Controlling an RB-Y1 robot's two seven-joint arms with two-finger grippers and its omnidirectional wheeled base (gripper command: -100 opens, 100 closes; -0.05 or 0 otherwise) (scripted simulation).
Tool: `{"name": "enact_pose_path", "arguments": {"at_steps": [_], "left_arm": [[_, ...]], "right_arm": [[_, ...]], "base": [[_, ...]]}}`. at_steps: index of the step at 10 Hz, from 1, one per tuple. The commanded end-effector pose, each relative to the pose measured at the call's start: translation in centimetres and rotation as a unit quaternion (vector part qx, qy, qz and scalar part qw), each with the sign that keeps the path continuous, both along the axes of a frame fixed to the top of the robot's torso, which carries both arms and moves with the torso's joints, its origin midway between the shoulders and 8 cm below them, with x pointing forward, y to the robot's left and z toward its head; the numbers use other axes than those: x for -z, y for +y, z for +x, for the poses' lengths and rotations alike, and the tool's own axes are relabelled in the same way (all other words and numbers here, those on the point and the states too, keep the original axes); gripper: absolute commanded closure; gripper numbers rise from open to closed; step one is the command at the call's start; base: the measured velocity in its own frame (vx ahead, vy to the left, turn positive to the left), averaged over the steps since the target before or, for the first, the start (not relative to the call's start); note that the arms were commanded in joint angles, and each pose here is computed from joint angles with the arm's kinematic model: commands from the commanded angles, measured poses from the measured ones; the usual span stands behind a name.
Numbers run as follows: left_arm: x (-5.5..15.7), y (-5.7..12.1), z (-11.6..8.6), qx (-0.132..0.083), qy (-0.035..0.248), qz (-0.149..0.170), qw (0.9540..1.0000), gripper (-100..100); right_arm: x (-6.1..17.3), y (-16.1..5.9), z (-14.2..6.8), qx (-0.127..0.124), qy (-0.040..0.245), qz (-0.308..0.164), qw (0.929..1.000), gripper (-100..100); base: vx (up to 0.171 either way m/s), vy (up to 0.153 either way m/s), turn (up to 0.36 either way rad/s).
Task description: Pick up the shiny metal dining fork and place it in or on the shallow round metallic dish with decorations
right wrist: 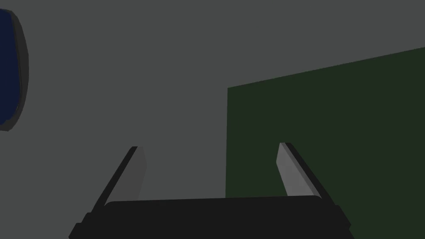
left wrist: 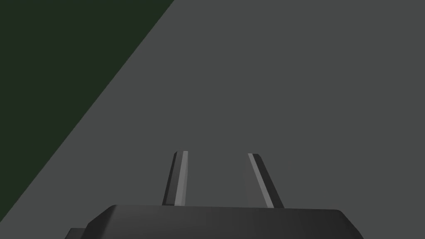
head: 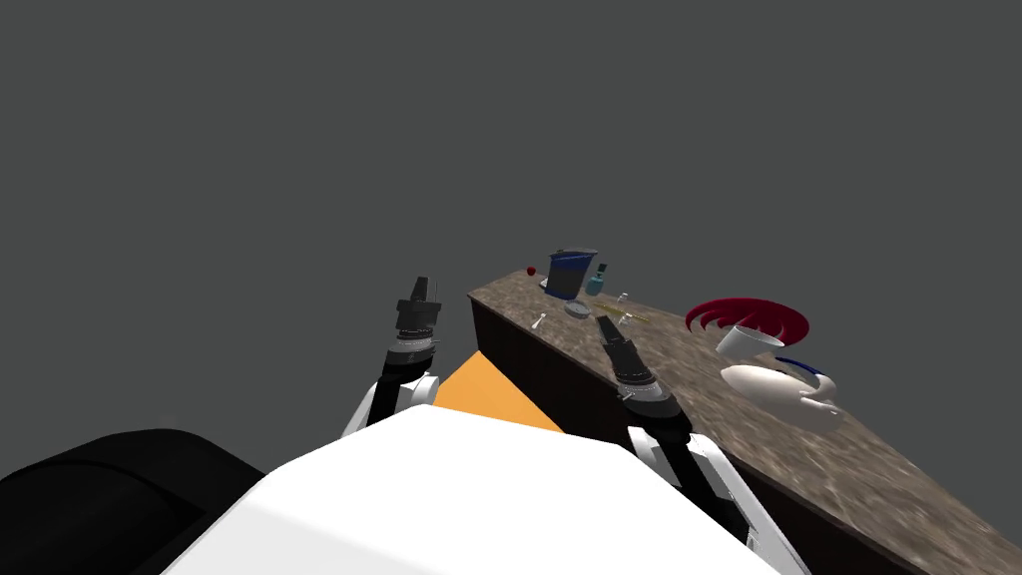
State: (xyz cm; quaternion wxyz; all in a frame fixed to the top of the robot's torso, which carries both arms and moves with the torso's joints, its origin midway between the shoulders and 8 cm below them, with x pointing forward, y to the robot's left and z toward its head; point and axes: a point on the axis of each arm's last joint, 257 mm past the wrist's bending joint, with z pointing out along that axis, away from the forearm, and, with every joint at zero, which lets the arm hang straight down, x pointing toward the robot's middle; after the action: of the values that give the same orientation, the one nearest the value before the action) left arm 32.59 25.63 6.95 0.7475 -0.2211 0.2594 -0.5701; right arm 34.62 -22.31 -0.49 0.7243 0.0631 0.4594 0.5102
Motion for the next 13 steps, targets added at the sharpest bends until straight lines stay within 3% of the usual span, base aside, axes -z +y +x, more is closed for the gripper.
{"name": "enact_pose_path", "arguments": {"at_steps": [1,4,5,6,7,8,9,10,11,12,13], "left_arm": [[0.0,0.0,0.0,0.0,0.0,0.0,1.0,0],[0.0,0.0,0.0,0.0,0.0,0.0,1.0,0],[0.0,0.0,0.0,0.0,0.0,0.0,1.0,0],[0.0,0.0,0.0,0.0,0.0,0.0,1.0,0],[0.0,0.0,0.0,0.0,0.0,0.0,1.0,0],[0.0,0.0,0.0,0.0,0.0,0.0,1.0,0],[0.0,0.0,0.0,0.0,0.0,0.0,1.0,0],[0.0,0.0,0.0,0.0,0.0,0.0,1.0,0],[0.0,0.0,0.0,0.0,0.0,0.0,1.0,0],[0.0,0.0,0.0,0.0,0.0,0.0,1.0,0],[0.0,0.0,0.0,0.0,0.0,0.0,1.0,0]], "right_arm": [[0.7,0.7,0.0,-0.004,-0.005,-0.05,0.9987,-100],[1.7,1.5,0.1,-0.007,-0.009,-0.103,0.9946,-100],[2.5,1.9,0.1,-0.012,-0.013,-0.146,0.9891,-100],[2.7,2.1,0.1,-0.011,-0.013,-0.153,0.9881,-100],[3.7,2.4,0.1,-0.016,-0.017,-0.195,0.9804,-100],[3.9,2.5,0.1,-0.016,-0.017,-0.203,0.9789,-100],[5.0,2.7,0.1,-0.021,-0.022,-0.245,0.969,-100],[5.2,2.8,0.2,-0.021,-0.022,-0.253,0.9669,-100],[6.4,2.8,0.2,-0.027,-0.025,-0.294,0.955,-100],[6.7,2.9,0.2,-0.026,-0.025,-0.304,0.9521,-100],[8.0,2.8,0.2,-0.033,-0.029,-0.344,0.938,-100]], "base": [[-0.04,-0.044,0.229],[-0.042,-0.044,0.137],[-0.038,-0.035,0.237],[-0.028,-0.033,0.098],[-0.033,-0.038,0.213],[-0.025,-0.037,0.131],[-0.026,-0.031,0.195],[-0.026,-0.031,0.124],[-0.025,-0.028,0.248],[-0.021,-0.028,0.13],[-0.022,-0.027,0.249]]}}
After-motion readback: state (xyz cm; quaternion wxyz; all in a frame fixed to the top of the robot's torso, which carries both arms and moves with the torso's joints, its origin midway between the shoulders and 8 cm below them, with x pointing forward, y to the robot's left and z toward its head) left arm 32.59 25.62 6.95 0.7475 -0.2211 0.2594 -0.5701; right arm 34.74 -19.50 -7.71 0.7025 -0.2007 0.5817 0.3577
